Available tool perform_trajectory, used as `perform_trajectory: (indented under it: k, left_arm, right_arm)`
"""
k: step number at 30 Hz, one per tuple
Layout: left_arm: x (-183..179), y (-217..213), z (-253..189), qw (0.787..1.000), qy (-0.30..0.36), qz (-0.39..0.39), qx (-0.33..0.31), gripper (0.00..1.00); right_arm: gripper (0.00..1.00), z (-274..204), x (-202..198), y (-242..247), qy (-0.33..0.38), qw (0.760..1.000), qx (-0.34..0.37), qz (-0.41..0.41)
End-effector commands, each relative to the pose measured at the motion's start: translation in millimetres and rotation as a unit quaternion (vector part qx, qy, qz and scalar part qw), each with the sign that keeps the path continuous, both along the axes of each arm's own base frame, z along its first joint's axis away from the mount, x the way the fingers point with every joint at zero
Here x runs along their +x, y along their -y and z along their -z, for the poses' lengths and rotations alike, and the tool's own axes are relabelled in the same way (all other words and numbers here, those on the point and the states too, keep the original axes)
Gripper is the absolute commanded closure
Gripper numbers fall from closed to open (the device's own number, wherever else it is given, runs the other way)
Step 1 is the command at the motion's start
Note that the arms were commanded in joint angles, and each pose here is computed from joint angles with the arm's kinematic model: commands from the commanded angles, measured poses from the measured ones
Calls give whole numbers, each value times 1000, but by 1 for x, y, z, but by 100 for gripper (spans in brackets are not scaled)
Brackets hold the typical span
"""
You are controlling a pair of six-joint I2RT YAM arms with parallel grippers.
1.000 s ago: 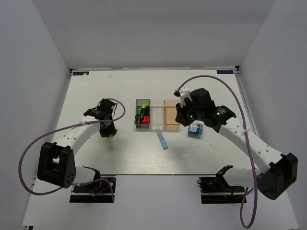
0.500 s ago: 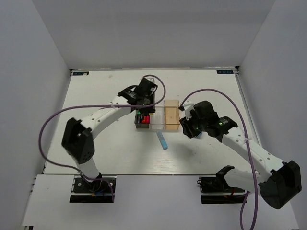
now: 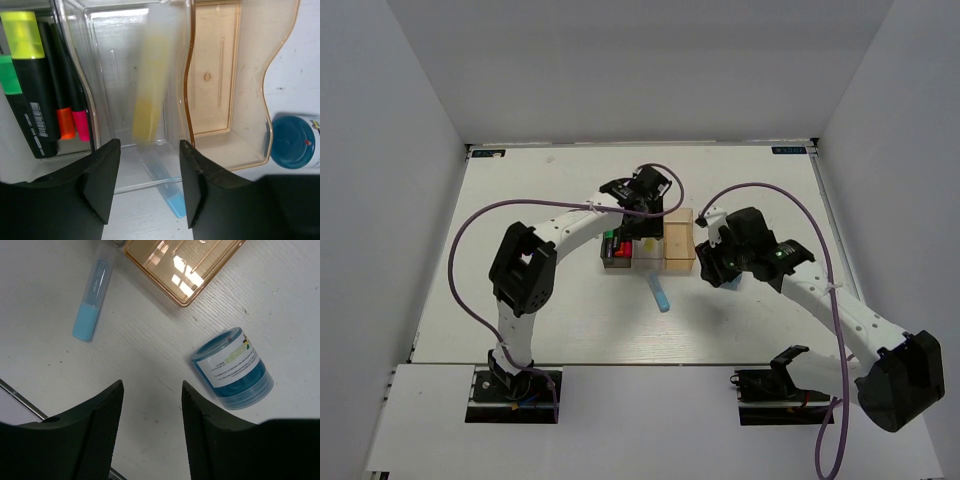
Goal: Sort the stationery into containers
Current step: Place the pen in the storage box, then pick up the pen from the center of the board.
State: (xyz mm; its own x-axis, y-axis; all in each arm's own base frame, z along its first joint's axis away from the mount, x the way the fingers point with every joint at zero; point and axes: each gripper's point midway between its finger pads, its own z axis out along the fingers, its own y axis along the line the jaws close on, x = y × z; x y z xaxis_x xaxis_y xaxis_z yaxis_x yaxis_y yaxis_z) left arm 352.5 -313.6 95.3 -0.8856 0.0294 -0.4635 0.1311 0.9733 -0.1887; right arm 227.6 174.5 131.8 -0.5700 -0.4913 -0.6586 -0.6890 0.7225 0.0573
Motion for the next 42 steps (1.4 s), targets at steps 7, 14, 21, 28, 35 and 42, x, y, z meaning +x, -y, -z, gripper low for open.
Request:
perform_trajectory:
  k: [7, 14, 21, 28, 35, 42]
  left_arm:
    - [-1, 7, -55, 998, 52, 8, -35, 31]
    - [-50, -58, -86, 994, 111, -14, 11, 81]
    - [-129, -189, -78, 982, 149, -104, 40, 17]
    - [-175, -240, -40, 980, 131, -147, 35, 16]
    - [-187, -249, -29, 979, 130, -151, 27, 16]
    - [-189, -249, -30, 979, 133, -151, 22, 16]
  right_arm:
    - [46, -1, -28, -36, -44, 990, 87, -105]
    - [53, 22, -43, -75, -109, 978, 107, -143]
    - [50, 58, -18, -106, -71, 994, 40, -76]
    - [47, 82, -1, -121, -37, 999, 7, -39]
    - [47, 98, 8, -133, -18, 999, -17, -26]
    - [79, 115, -15, -123, -45, 997, -49, -43]
